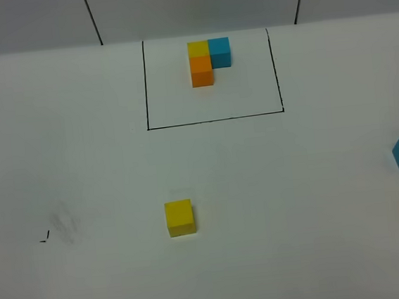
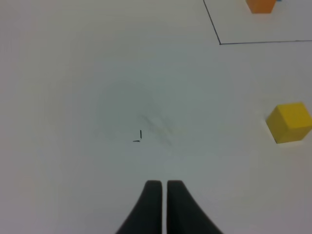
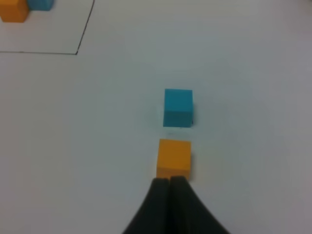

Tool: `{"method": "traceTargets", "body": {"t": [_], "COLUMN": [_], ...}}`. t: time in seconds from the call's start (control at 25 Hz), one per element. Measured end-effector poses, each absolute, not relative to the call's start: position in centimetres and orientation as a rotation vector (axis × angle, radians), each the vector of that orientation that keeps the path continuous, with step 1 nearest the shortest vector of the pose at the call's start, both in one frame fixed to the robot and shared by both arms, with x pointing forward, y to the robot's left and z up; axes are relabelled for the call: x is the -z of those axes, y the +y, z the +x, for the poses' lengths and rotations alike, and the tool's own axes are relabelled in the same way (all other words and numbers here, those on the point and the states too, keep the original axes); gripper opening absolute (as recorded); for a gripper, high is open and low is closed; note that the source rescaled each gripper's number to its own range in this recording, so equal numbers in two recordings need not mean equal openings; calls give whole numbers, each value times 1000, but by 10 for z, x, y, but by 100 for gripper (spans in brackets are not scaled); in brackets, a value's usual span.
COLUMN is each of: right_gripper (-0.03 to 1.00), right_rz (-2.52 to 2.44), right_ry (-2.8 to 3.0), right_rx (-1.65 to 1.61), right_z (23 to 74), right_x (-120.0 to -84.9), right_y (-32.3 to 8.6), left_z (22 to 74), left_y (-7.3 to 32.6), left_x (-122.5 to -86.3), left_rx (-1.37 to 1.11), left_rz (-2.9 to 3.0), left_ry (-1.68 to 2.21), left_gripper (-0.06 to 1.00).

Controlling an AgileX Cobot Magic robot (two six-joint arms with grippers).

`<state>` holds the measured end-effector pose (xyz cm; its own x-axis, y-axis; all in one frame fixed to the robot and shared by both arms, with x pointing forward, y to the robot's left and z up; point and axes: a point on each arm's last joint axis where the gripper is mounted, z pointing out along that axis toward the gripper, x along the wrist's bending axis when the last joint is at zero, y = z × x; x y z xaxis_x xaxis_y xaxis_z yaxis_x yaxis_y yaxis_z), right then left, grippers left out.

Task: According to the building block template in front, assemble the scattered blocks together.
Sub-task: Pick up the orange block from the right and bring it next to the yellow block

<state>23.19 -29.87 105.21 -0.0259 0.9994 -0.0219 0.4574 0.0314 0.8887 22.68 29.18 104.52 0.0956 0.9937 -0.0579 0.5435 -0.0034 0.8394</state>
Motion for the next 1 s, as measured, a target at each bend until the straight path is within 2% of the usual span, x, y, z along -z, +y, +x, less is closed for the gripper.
{"method": "traceTargets", "body": {"t": [1.0], "right_gripper": [0], "right_rz": [1518], "right_ry": [1579], "right_rx": [-940], "right_z": [232], "right_x": [-1052], "right_y": [-299], "left_z": [227], "left_y": [292], "left_x": [-1045], "left_rx": [-777], "left_rz": [1641], "left_ry": [1539], "left_gripper": [1]}}
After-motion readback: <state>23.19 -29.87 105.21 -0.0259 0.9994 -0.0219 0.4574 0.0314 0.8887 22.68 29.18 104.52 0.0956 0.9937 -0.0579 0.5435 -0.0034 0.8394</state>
